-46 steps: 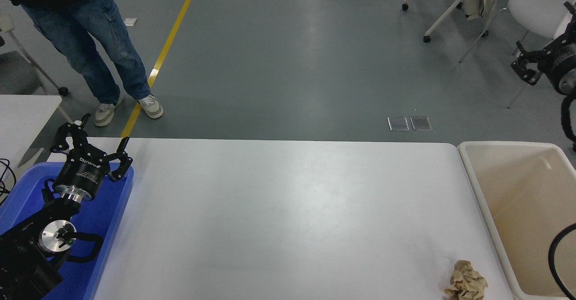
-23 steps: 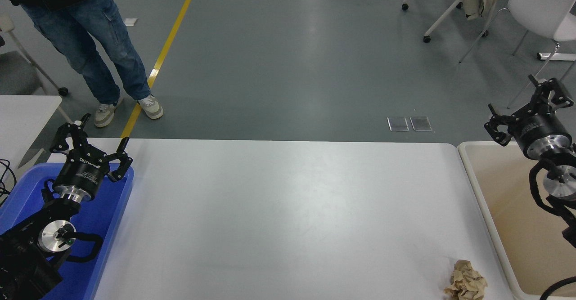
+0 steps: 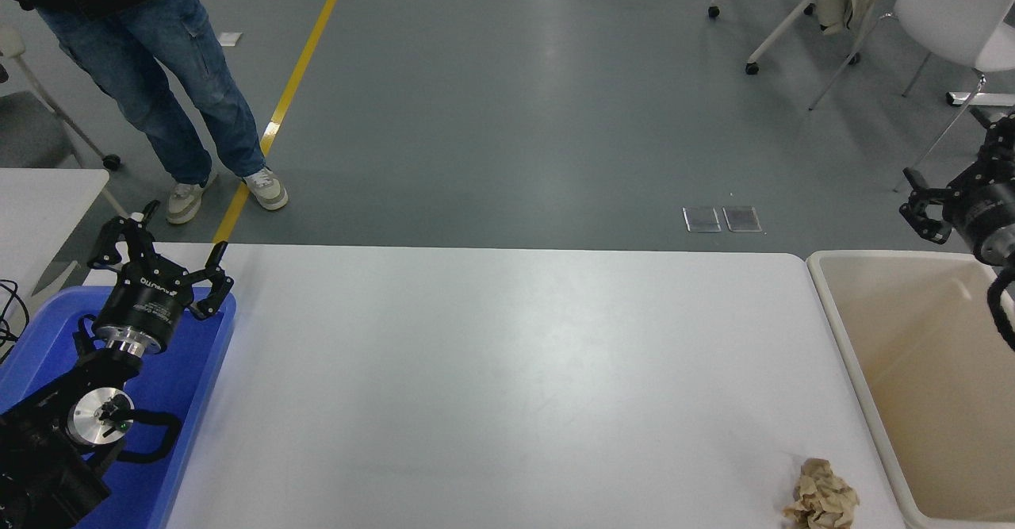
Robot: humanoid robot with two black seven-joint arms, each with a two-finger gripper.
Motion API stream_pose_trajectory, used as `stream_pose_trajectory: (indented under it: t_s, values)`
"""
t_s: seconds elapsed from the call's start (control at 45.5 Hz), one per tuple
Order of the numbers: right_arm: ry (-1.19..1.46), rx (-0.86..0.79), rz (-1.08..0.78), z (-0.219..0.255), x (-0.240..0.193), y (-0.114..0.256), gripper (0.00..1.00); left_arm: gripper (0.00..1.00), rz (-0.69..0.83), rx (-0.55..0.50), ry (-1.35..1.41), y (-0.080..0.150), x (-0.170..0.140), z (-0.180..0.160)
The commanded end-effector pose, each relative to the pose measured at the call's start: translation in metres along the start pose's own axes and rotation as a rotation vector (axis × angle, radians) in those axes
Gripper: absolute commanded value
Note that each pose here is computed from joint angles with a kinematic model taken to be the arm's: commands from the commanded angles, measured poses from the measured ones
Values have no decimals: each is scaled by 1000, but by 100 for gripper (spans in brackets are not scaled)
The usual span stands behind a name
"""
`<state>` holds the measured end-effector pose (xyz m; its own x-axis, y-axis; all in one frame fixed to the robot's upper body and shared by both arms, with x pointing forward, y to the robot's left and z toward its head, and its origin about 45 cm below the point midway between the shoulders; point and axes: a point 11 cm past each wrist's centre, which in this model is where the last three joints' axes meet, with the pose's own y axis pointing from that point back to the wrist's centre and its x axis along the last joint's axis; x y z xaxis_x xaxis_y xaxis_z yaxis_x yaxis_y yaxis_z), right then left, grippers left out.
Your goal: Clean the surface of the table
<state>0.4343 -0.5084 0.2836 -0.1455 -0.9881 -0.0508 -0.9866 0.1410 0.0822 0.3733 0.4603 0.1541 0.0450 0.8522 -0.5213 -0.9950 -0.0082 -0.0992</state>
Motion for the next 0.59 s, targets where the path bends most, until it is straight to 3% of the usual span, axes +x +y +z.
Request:
stream_pose_trajectory:
  t_s: [0.0,0.352,0.571]
  values:
    - [274,-78,-37,-22,15,3,99,100,0,0,0,0,0,0]
    - [839,-180,-278,-38,-10,-2,99,100,2,0,0,0,0,0]
    - [1017,-222,-439,-51,-29,-3,99,100,0,0,1,0,0,0]
